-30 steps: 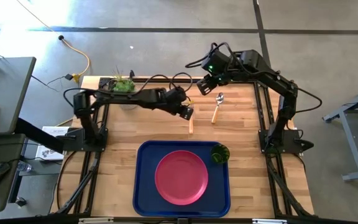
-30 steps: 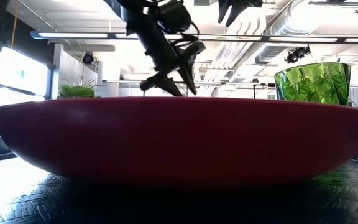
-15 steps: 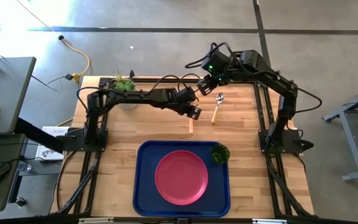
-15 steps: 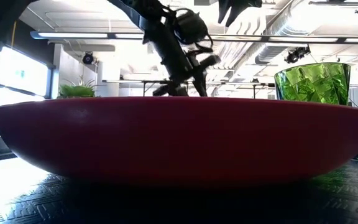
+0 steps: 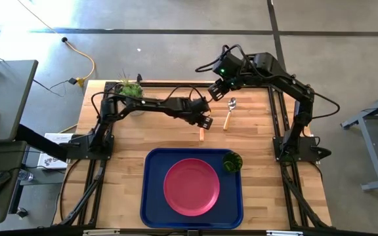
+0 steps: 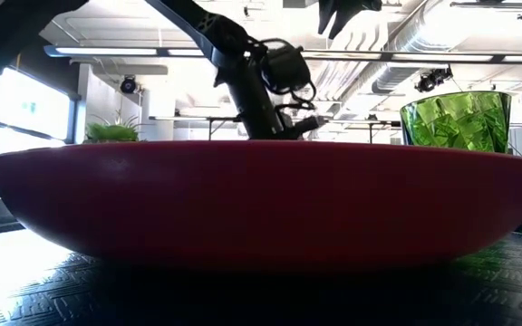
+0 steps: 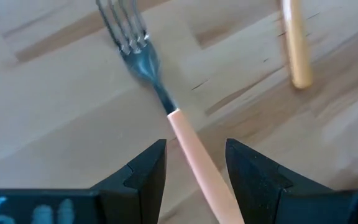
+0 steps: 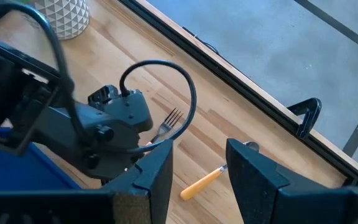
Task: Pick and place plate/cup/fork/spoon on tray
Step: Put the yellow fork on the blue tray to the left side of the pink plate
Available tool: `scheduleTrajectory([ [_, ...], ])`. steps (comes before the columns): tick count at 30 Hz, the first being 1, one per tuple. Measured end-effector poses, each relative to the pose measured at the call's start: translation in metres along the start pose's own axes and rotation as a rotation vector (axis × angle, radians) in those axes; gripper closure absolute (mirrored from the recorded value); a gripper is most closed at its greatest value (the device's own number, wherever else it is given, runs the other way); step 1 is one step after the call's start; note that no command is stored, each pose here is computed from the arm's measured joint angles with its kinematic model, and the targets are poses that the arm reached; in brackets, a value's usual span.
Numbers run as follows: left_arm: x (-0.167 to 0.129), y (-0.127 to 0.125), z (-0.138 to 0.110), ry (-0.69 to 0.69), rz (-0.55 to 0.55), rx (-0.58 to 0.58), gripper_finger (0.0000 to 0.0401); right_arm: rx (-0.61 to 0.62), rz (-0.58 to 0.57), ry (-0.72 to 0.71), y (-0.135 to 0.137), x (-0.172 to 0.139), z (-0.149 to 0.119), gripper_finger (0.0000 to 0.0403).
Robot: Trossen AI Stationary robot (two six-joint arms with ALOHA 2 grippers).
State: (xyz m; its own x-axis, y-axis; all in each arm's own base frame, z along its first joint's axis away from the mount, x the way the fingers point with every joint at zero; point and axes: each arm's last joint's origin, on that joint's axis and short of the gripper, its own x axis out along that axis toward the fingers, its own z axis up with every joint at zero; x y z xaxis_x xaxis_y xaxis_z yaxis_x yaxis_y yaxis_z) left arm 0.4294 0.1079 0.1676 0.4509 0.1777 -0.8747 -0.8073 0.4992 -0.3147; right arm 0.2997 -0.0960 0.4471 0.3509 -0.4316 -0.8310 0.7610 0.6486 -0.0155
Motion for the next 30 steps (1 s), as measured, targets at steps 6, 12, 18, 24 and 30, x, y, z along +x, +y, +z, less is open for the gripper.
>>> scheduleTrajectory([
  [6, 0.017, 0.001, -0.006, 0.036, -0.004, -0.010, 0.0247, 0.000, 0.000, 0.000, 0.000, 0.000, 0.000, 0.0263],
  [12, 0.021, -0.002, -0.007, 0.019, -0.016, -0.021, 0.0247, 0.001, 0.000, 0.000, 0.000, 0.000, 0.000, 0.0263],
  [18, 0.021, 0.000, -0.007, 0.006, 0.007, -0.007, 0.0247, 0.001, 0.000, 0.000, 0.000, 0.000, 0.000, 0.0263],
  [24, 0.034, 0.000, -0.011, 0.007, 0.021, -0.015, 0.0247, 0.001, -0.008, -0.005, 0.000, 0.000, 0.000, 0.0263],
  [30, 0.042, -0.001, -0.017, 0.011, 0.040, -0.011, 0.0247, 0.000, -0.008, -0.005, 0.000, 0.000, 0.000, 0.0263],
])
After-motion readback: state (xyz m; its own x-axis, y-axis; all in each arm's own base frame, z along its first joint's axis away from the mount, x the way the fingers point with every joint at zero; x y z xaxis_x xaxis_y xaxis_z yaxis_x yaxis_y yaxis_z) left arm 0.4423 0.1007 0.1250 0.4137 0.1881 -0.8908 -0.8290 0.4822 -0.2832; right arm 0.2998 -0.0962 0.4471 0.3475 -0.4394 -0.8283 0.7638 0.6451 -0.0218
